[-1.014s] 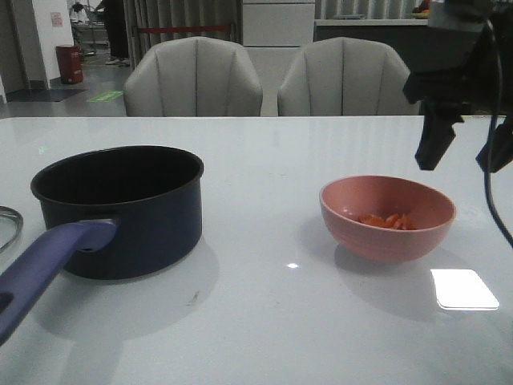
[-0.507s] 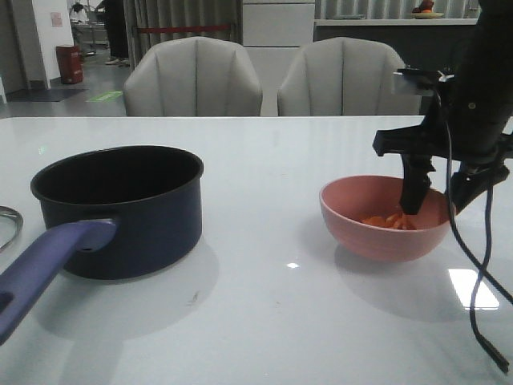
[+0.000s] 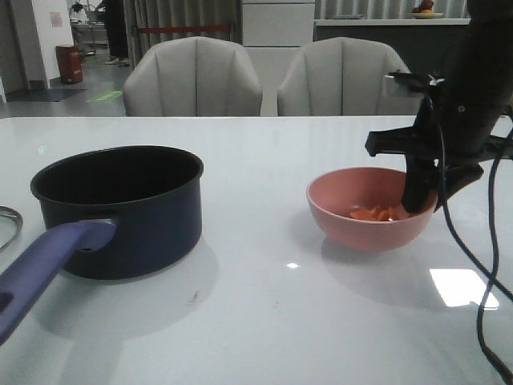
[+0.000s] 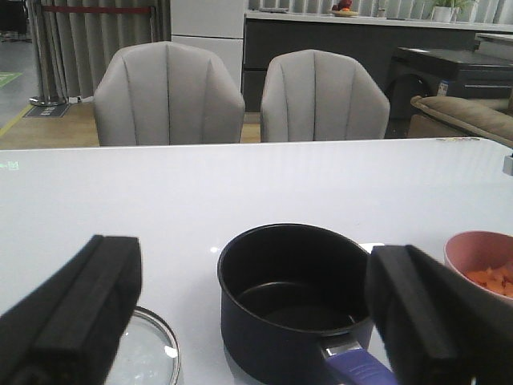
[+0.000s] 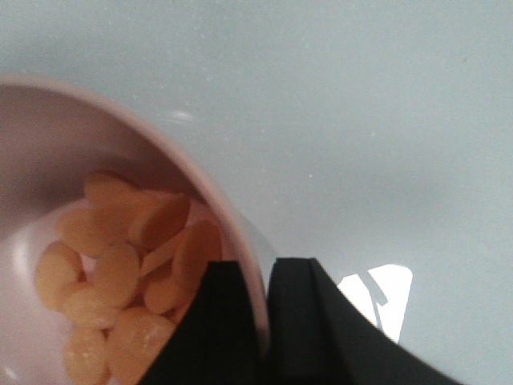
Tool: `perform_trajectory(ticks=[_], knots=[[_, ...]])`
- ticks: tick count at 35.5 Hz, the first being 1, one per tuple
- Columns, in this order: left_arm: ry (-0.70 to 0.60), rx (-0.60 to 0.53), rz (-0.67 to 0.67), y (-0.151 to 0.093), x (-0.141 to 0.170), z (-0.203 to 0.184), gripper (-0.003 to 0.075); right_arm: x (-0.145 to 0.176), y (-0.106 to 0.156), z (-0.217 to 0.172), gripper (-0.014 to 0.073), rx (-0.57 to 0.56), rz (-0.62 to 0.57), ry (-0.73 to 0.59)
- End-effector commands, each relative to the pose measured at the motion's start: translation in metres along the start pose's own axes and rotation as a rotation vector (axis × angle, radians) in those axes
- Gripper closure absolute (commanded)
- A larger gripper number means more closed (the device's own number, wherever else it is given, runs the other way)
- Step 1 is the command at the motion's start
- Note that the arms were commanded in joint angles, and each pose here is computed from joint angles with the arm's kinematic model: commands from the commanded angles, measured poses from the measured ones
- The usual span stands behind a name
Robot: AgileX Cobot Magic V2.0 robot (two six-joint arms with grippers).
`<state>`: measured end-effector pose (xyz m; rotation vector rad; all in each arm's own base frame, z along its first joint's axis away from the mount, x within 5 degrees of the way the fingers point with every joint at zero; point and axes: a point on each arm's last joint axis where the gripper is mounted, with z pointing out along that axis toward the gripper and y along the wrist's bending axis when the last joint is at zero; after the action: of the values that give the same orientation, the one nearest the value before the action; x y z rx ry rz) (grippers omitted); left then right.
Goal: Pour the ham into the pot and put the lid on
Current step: 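Lift the pink bowl with the right gripper and tip ham into the pot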
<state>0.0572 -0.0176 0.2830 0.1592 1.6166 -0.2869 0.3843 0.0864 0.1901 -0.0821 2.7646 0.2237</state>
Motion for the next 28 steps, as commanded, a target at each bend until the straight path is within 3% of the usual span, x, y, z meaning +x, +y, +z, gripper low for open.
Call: perform_trajectory(ticks=[1,6,14,28], knots=[[-0.092,0.011,-0.010,-0.001,-0.015,-0.002,0.0116,-0.025,0.011,-0.058,0.0459,-0.020,-0.061,-0.196],[-0.092,0.011,-0.010,-0.001,-0.015,-0.002,0.0116,-0.033,0.033,-0.097,0.0459,-0.056,-0.121,-0.319],[-0.092,0.011,-0.010,-0.001,-0.015,-0.002,0.0116,-0.030,0.092,-0.140,0.0459,-0.165,-0.274,-0.562],[-0.092,0.011,-0.010,-0.001,-0.015,-0.002,0.0116,-0.016,0.186,-0.140,0.0459,-0.354,-0.444,-0.873]])
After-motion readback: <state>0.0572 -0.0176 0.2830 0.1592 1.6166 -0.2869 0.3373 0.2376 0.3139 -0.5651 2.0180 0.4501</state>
